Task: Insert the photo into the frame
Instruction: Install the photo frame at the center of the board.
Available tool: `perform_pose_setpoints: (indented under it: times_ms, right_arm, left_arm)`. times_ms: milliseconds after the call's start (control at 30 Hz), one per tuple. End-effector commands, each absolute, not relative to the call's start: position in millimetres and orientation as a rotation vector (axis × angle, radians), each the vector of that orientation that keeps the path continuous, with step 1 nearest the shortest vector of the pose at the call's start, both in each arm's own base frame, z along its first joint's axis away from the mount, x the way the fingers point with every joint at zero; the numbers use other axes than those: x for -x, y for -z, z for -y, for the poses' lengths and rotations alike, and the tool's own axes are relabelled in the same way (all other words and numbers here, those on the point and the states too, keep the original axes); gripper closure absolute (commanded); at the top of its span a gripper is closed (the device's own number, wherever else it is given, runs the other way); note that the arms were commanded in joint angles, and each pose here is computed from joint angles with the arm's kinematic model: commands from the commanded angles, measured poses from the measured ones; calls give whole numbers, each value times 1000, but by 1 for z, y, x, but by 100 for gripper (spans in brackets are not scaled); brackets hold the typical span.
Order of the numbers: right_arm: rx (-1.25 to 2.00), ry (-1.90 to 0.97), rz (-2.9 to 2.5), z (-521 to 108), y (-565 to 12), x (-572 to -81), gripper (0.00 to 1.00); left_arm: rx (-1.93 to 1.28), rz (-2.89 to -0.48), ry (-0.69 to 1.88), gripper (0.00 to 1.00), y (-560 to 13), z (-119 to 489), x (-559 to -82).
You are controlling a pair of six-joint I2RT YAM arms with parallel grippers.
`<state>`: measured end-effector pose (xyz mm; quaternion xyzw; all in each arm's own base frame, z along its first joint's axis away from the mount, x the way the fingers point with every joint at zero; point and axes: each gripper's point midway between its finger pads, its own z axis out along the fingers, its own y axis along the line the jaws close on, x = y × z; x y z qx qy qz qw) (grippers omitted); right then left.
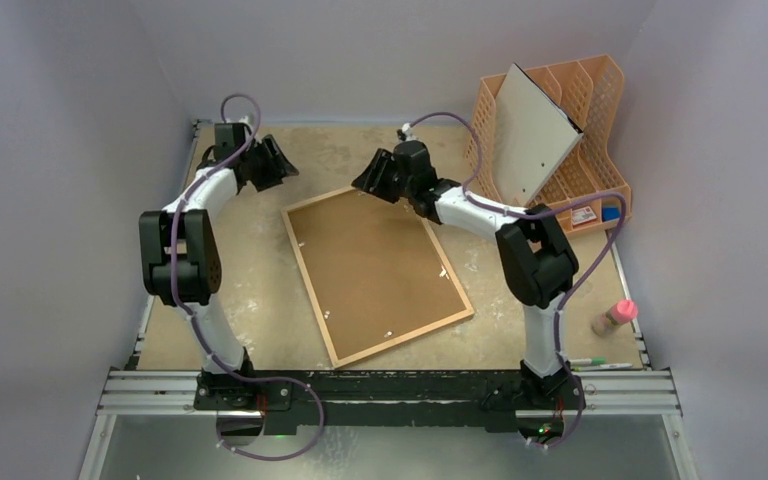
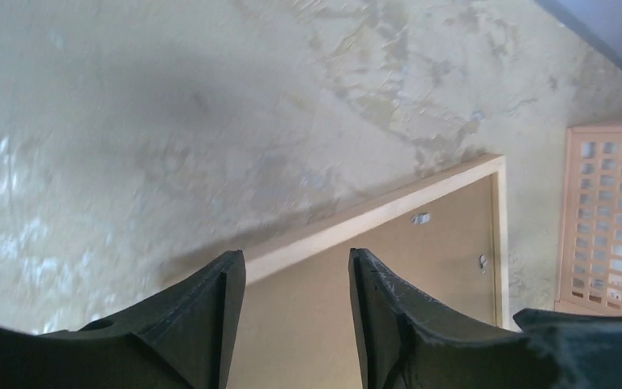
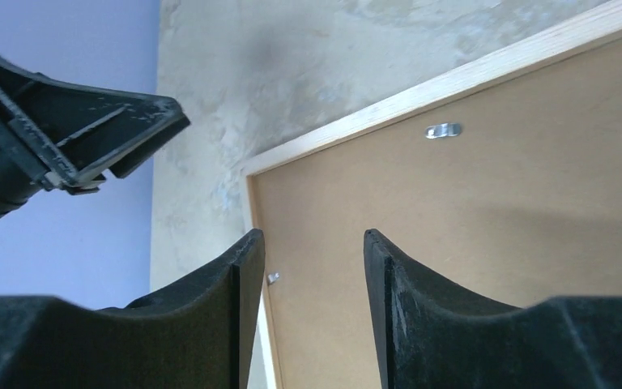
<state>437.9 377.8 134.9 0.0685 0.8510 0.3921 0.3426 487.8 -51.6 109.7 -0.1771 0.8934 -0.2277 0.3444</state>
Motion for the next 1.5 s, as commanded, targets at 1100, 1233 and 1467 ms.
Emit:
perform_pose_setpoints:
  times_ms: [1100,1233,1467]
  right_arm:
    - [-702,-971,-2327,-364,-29,-506,58]
    - [-695,-961,-2322,-365,-25,-511,60]
    - [-668,-975,-2317,-363,-18,-517,63]
  left_arm:
    - [-86,-2364,1004,53,-29,154,-508]
    - [-88,-2383,980,58,-25,155,-506]
    - [-92,-2403,979,64,-19,159,-504]
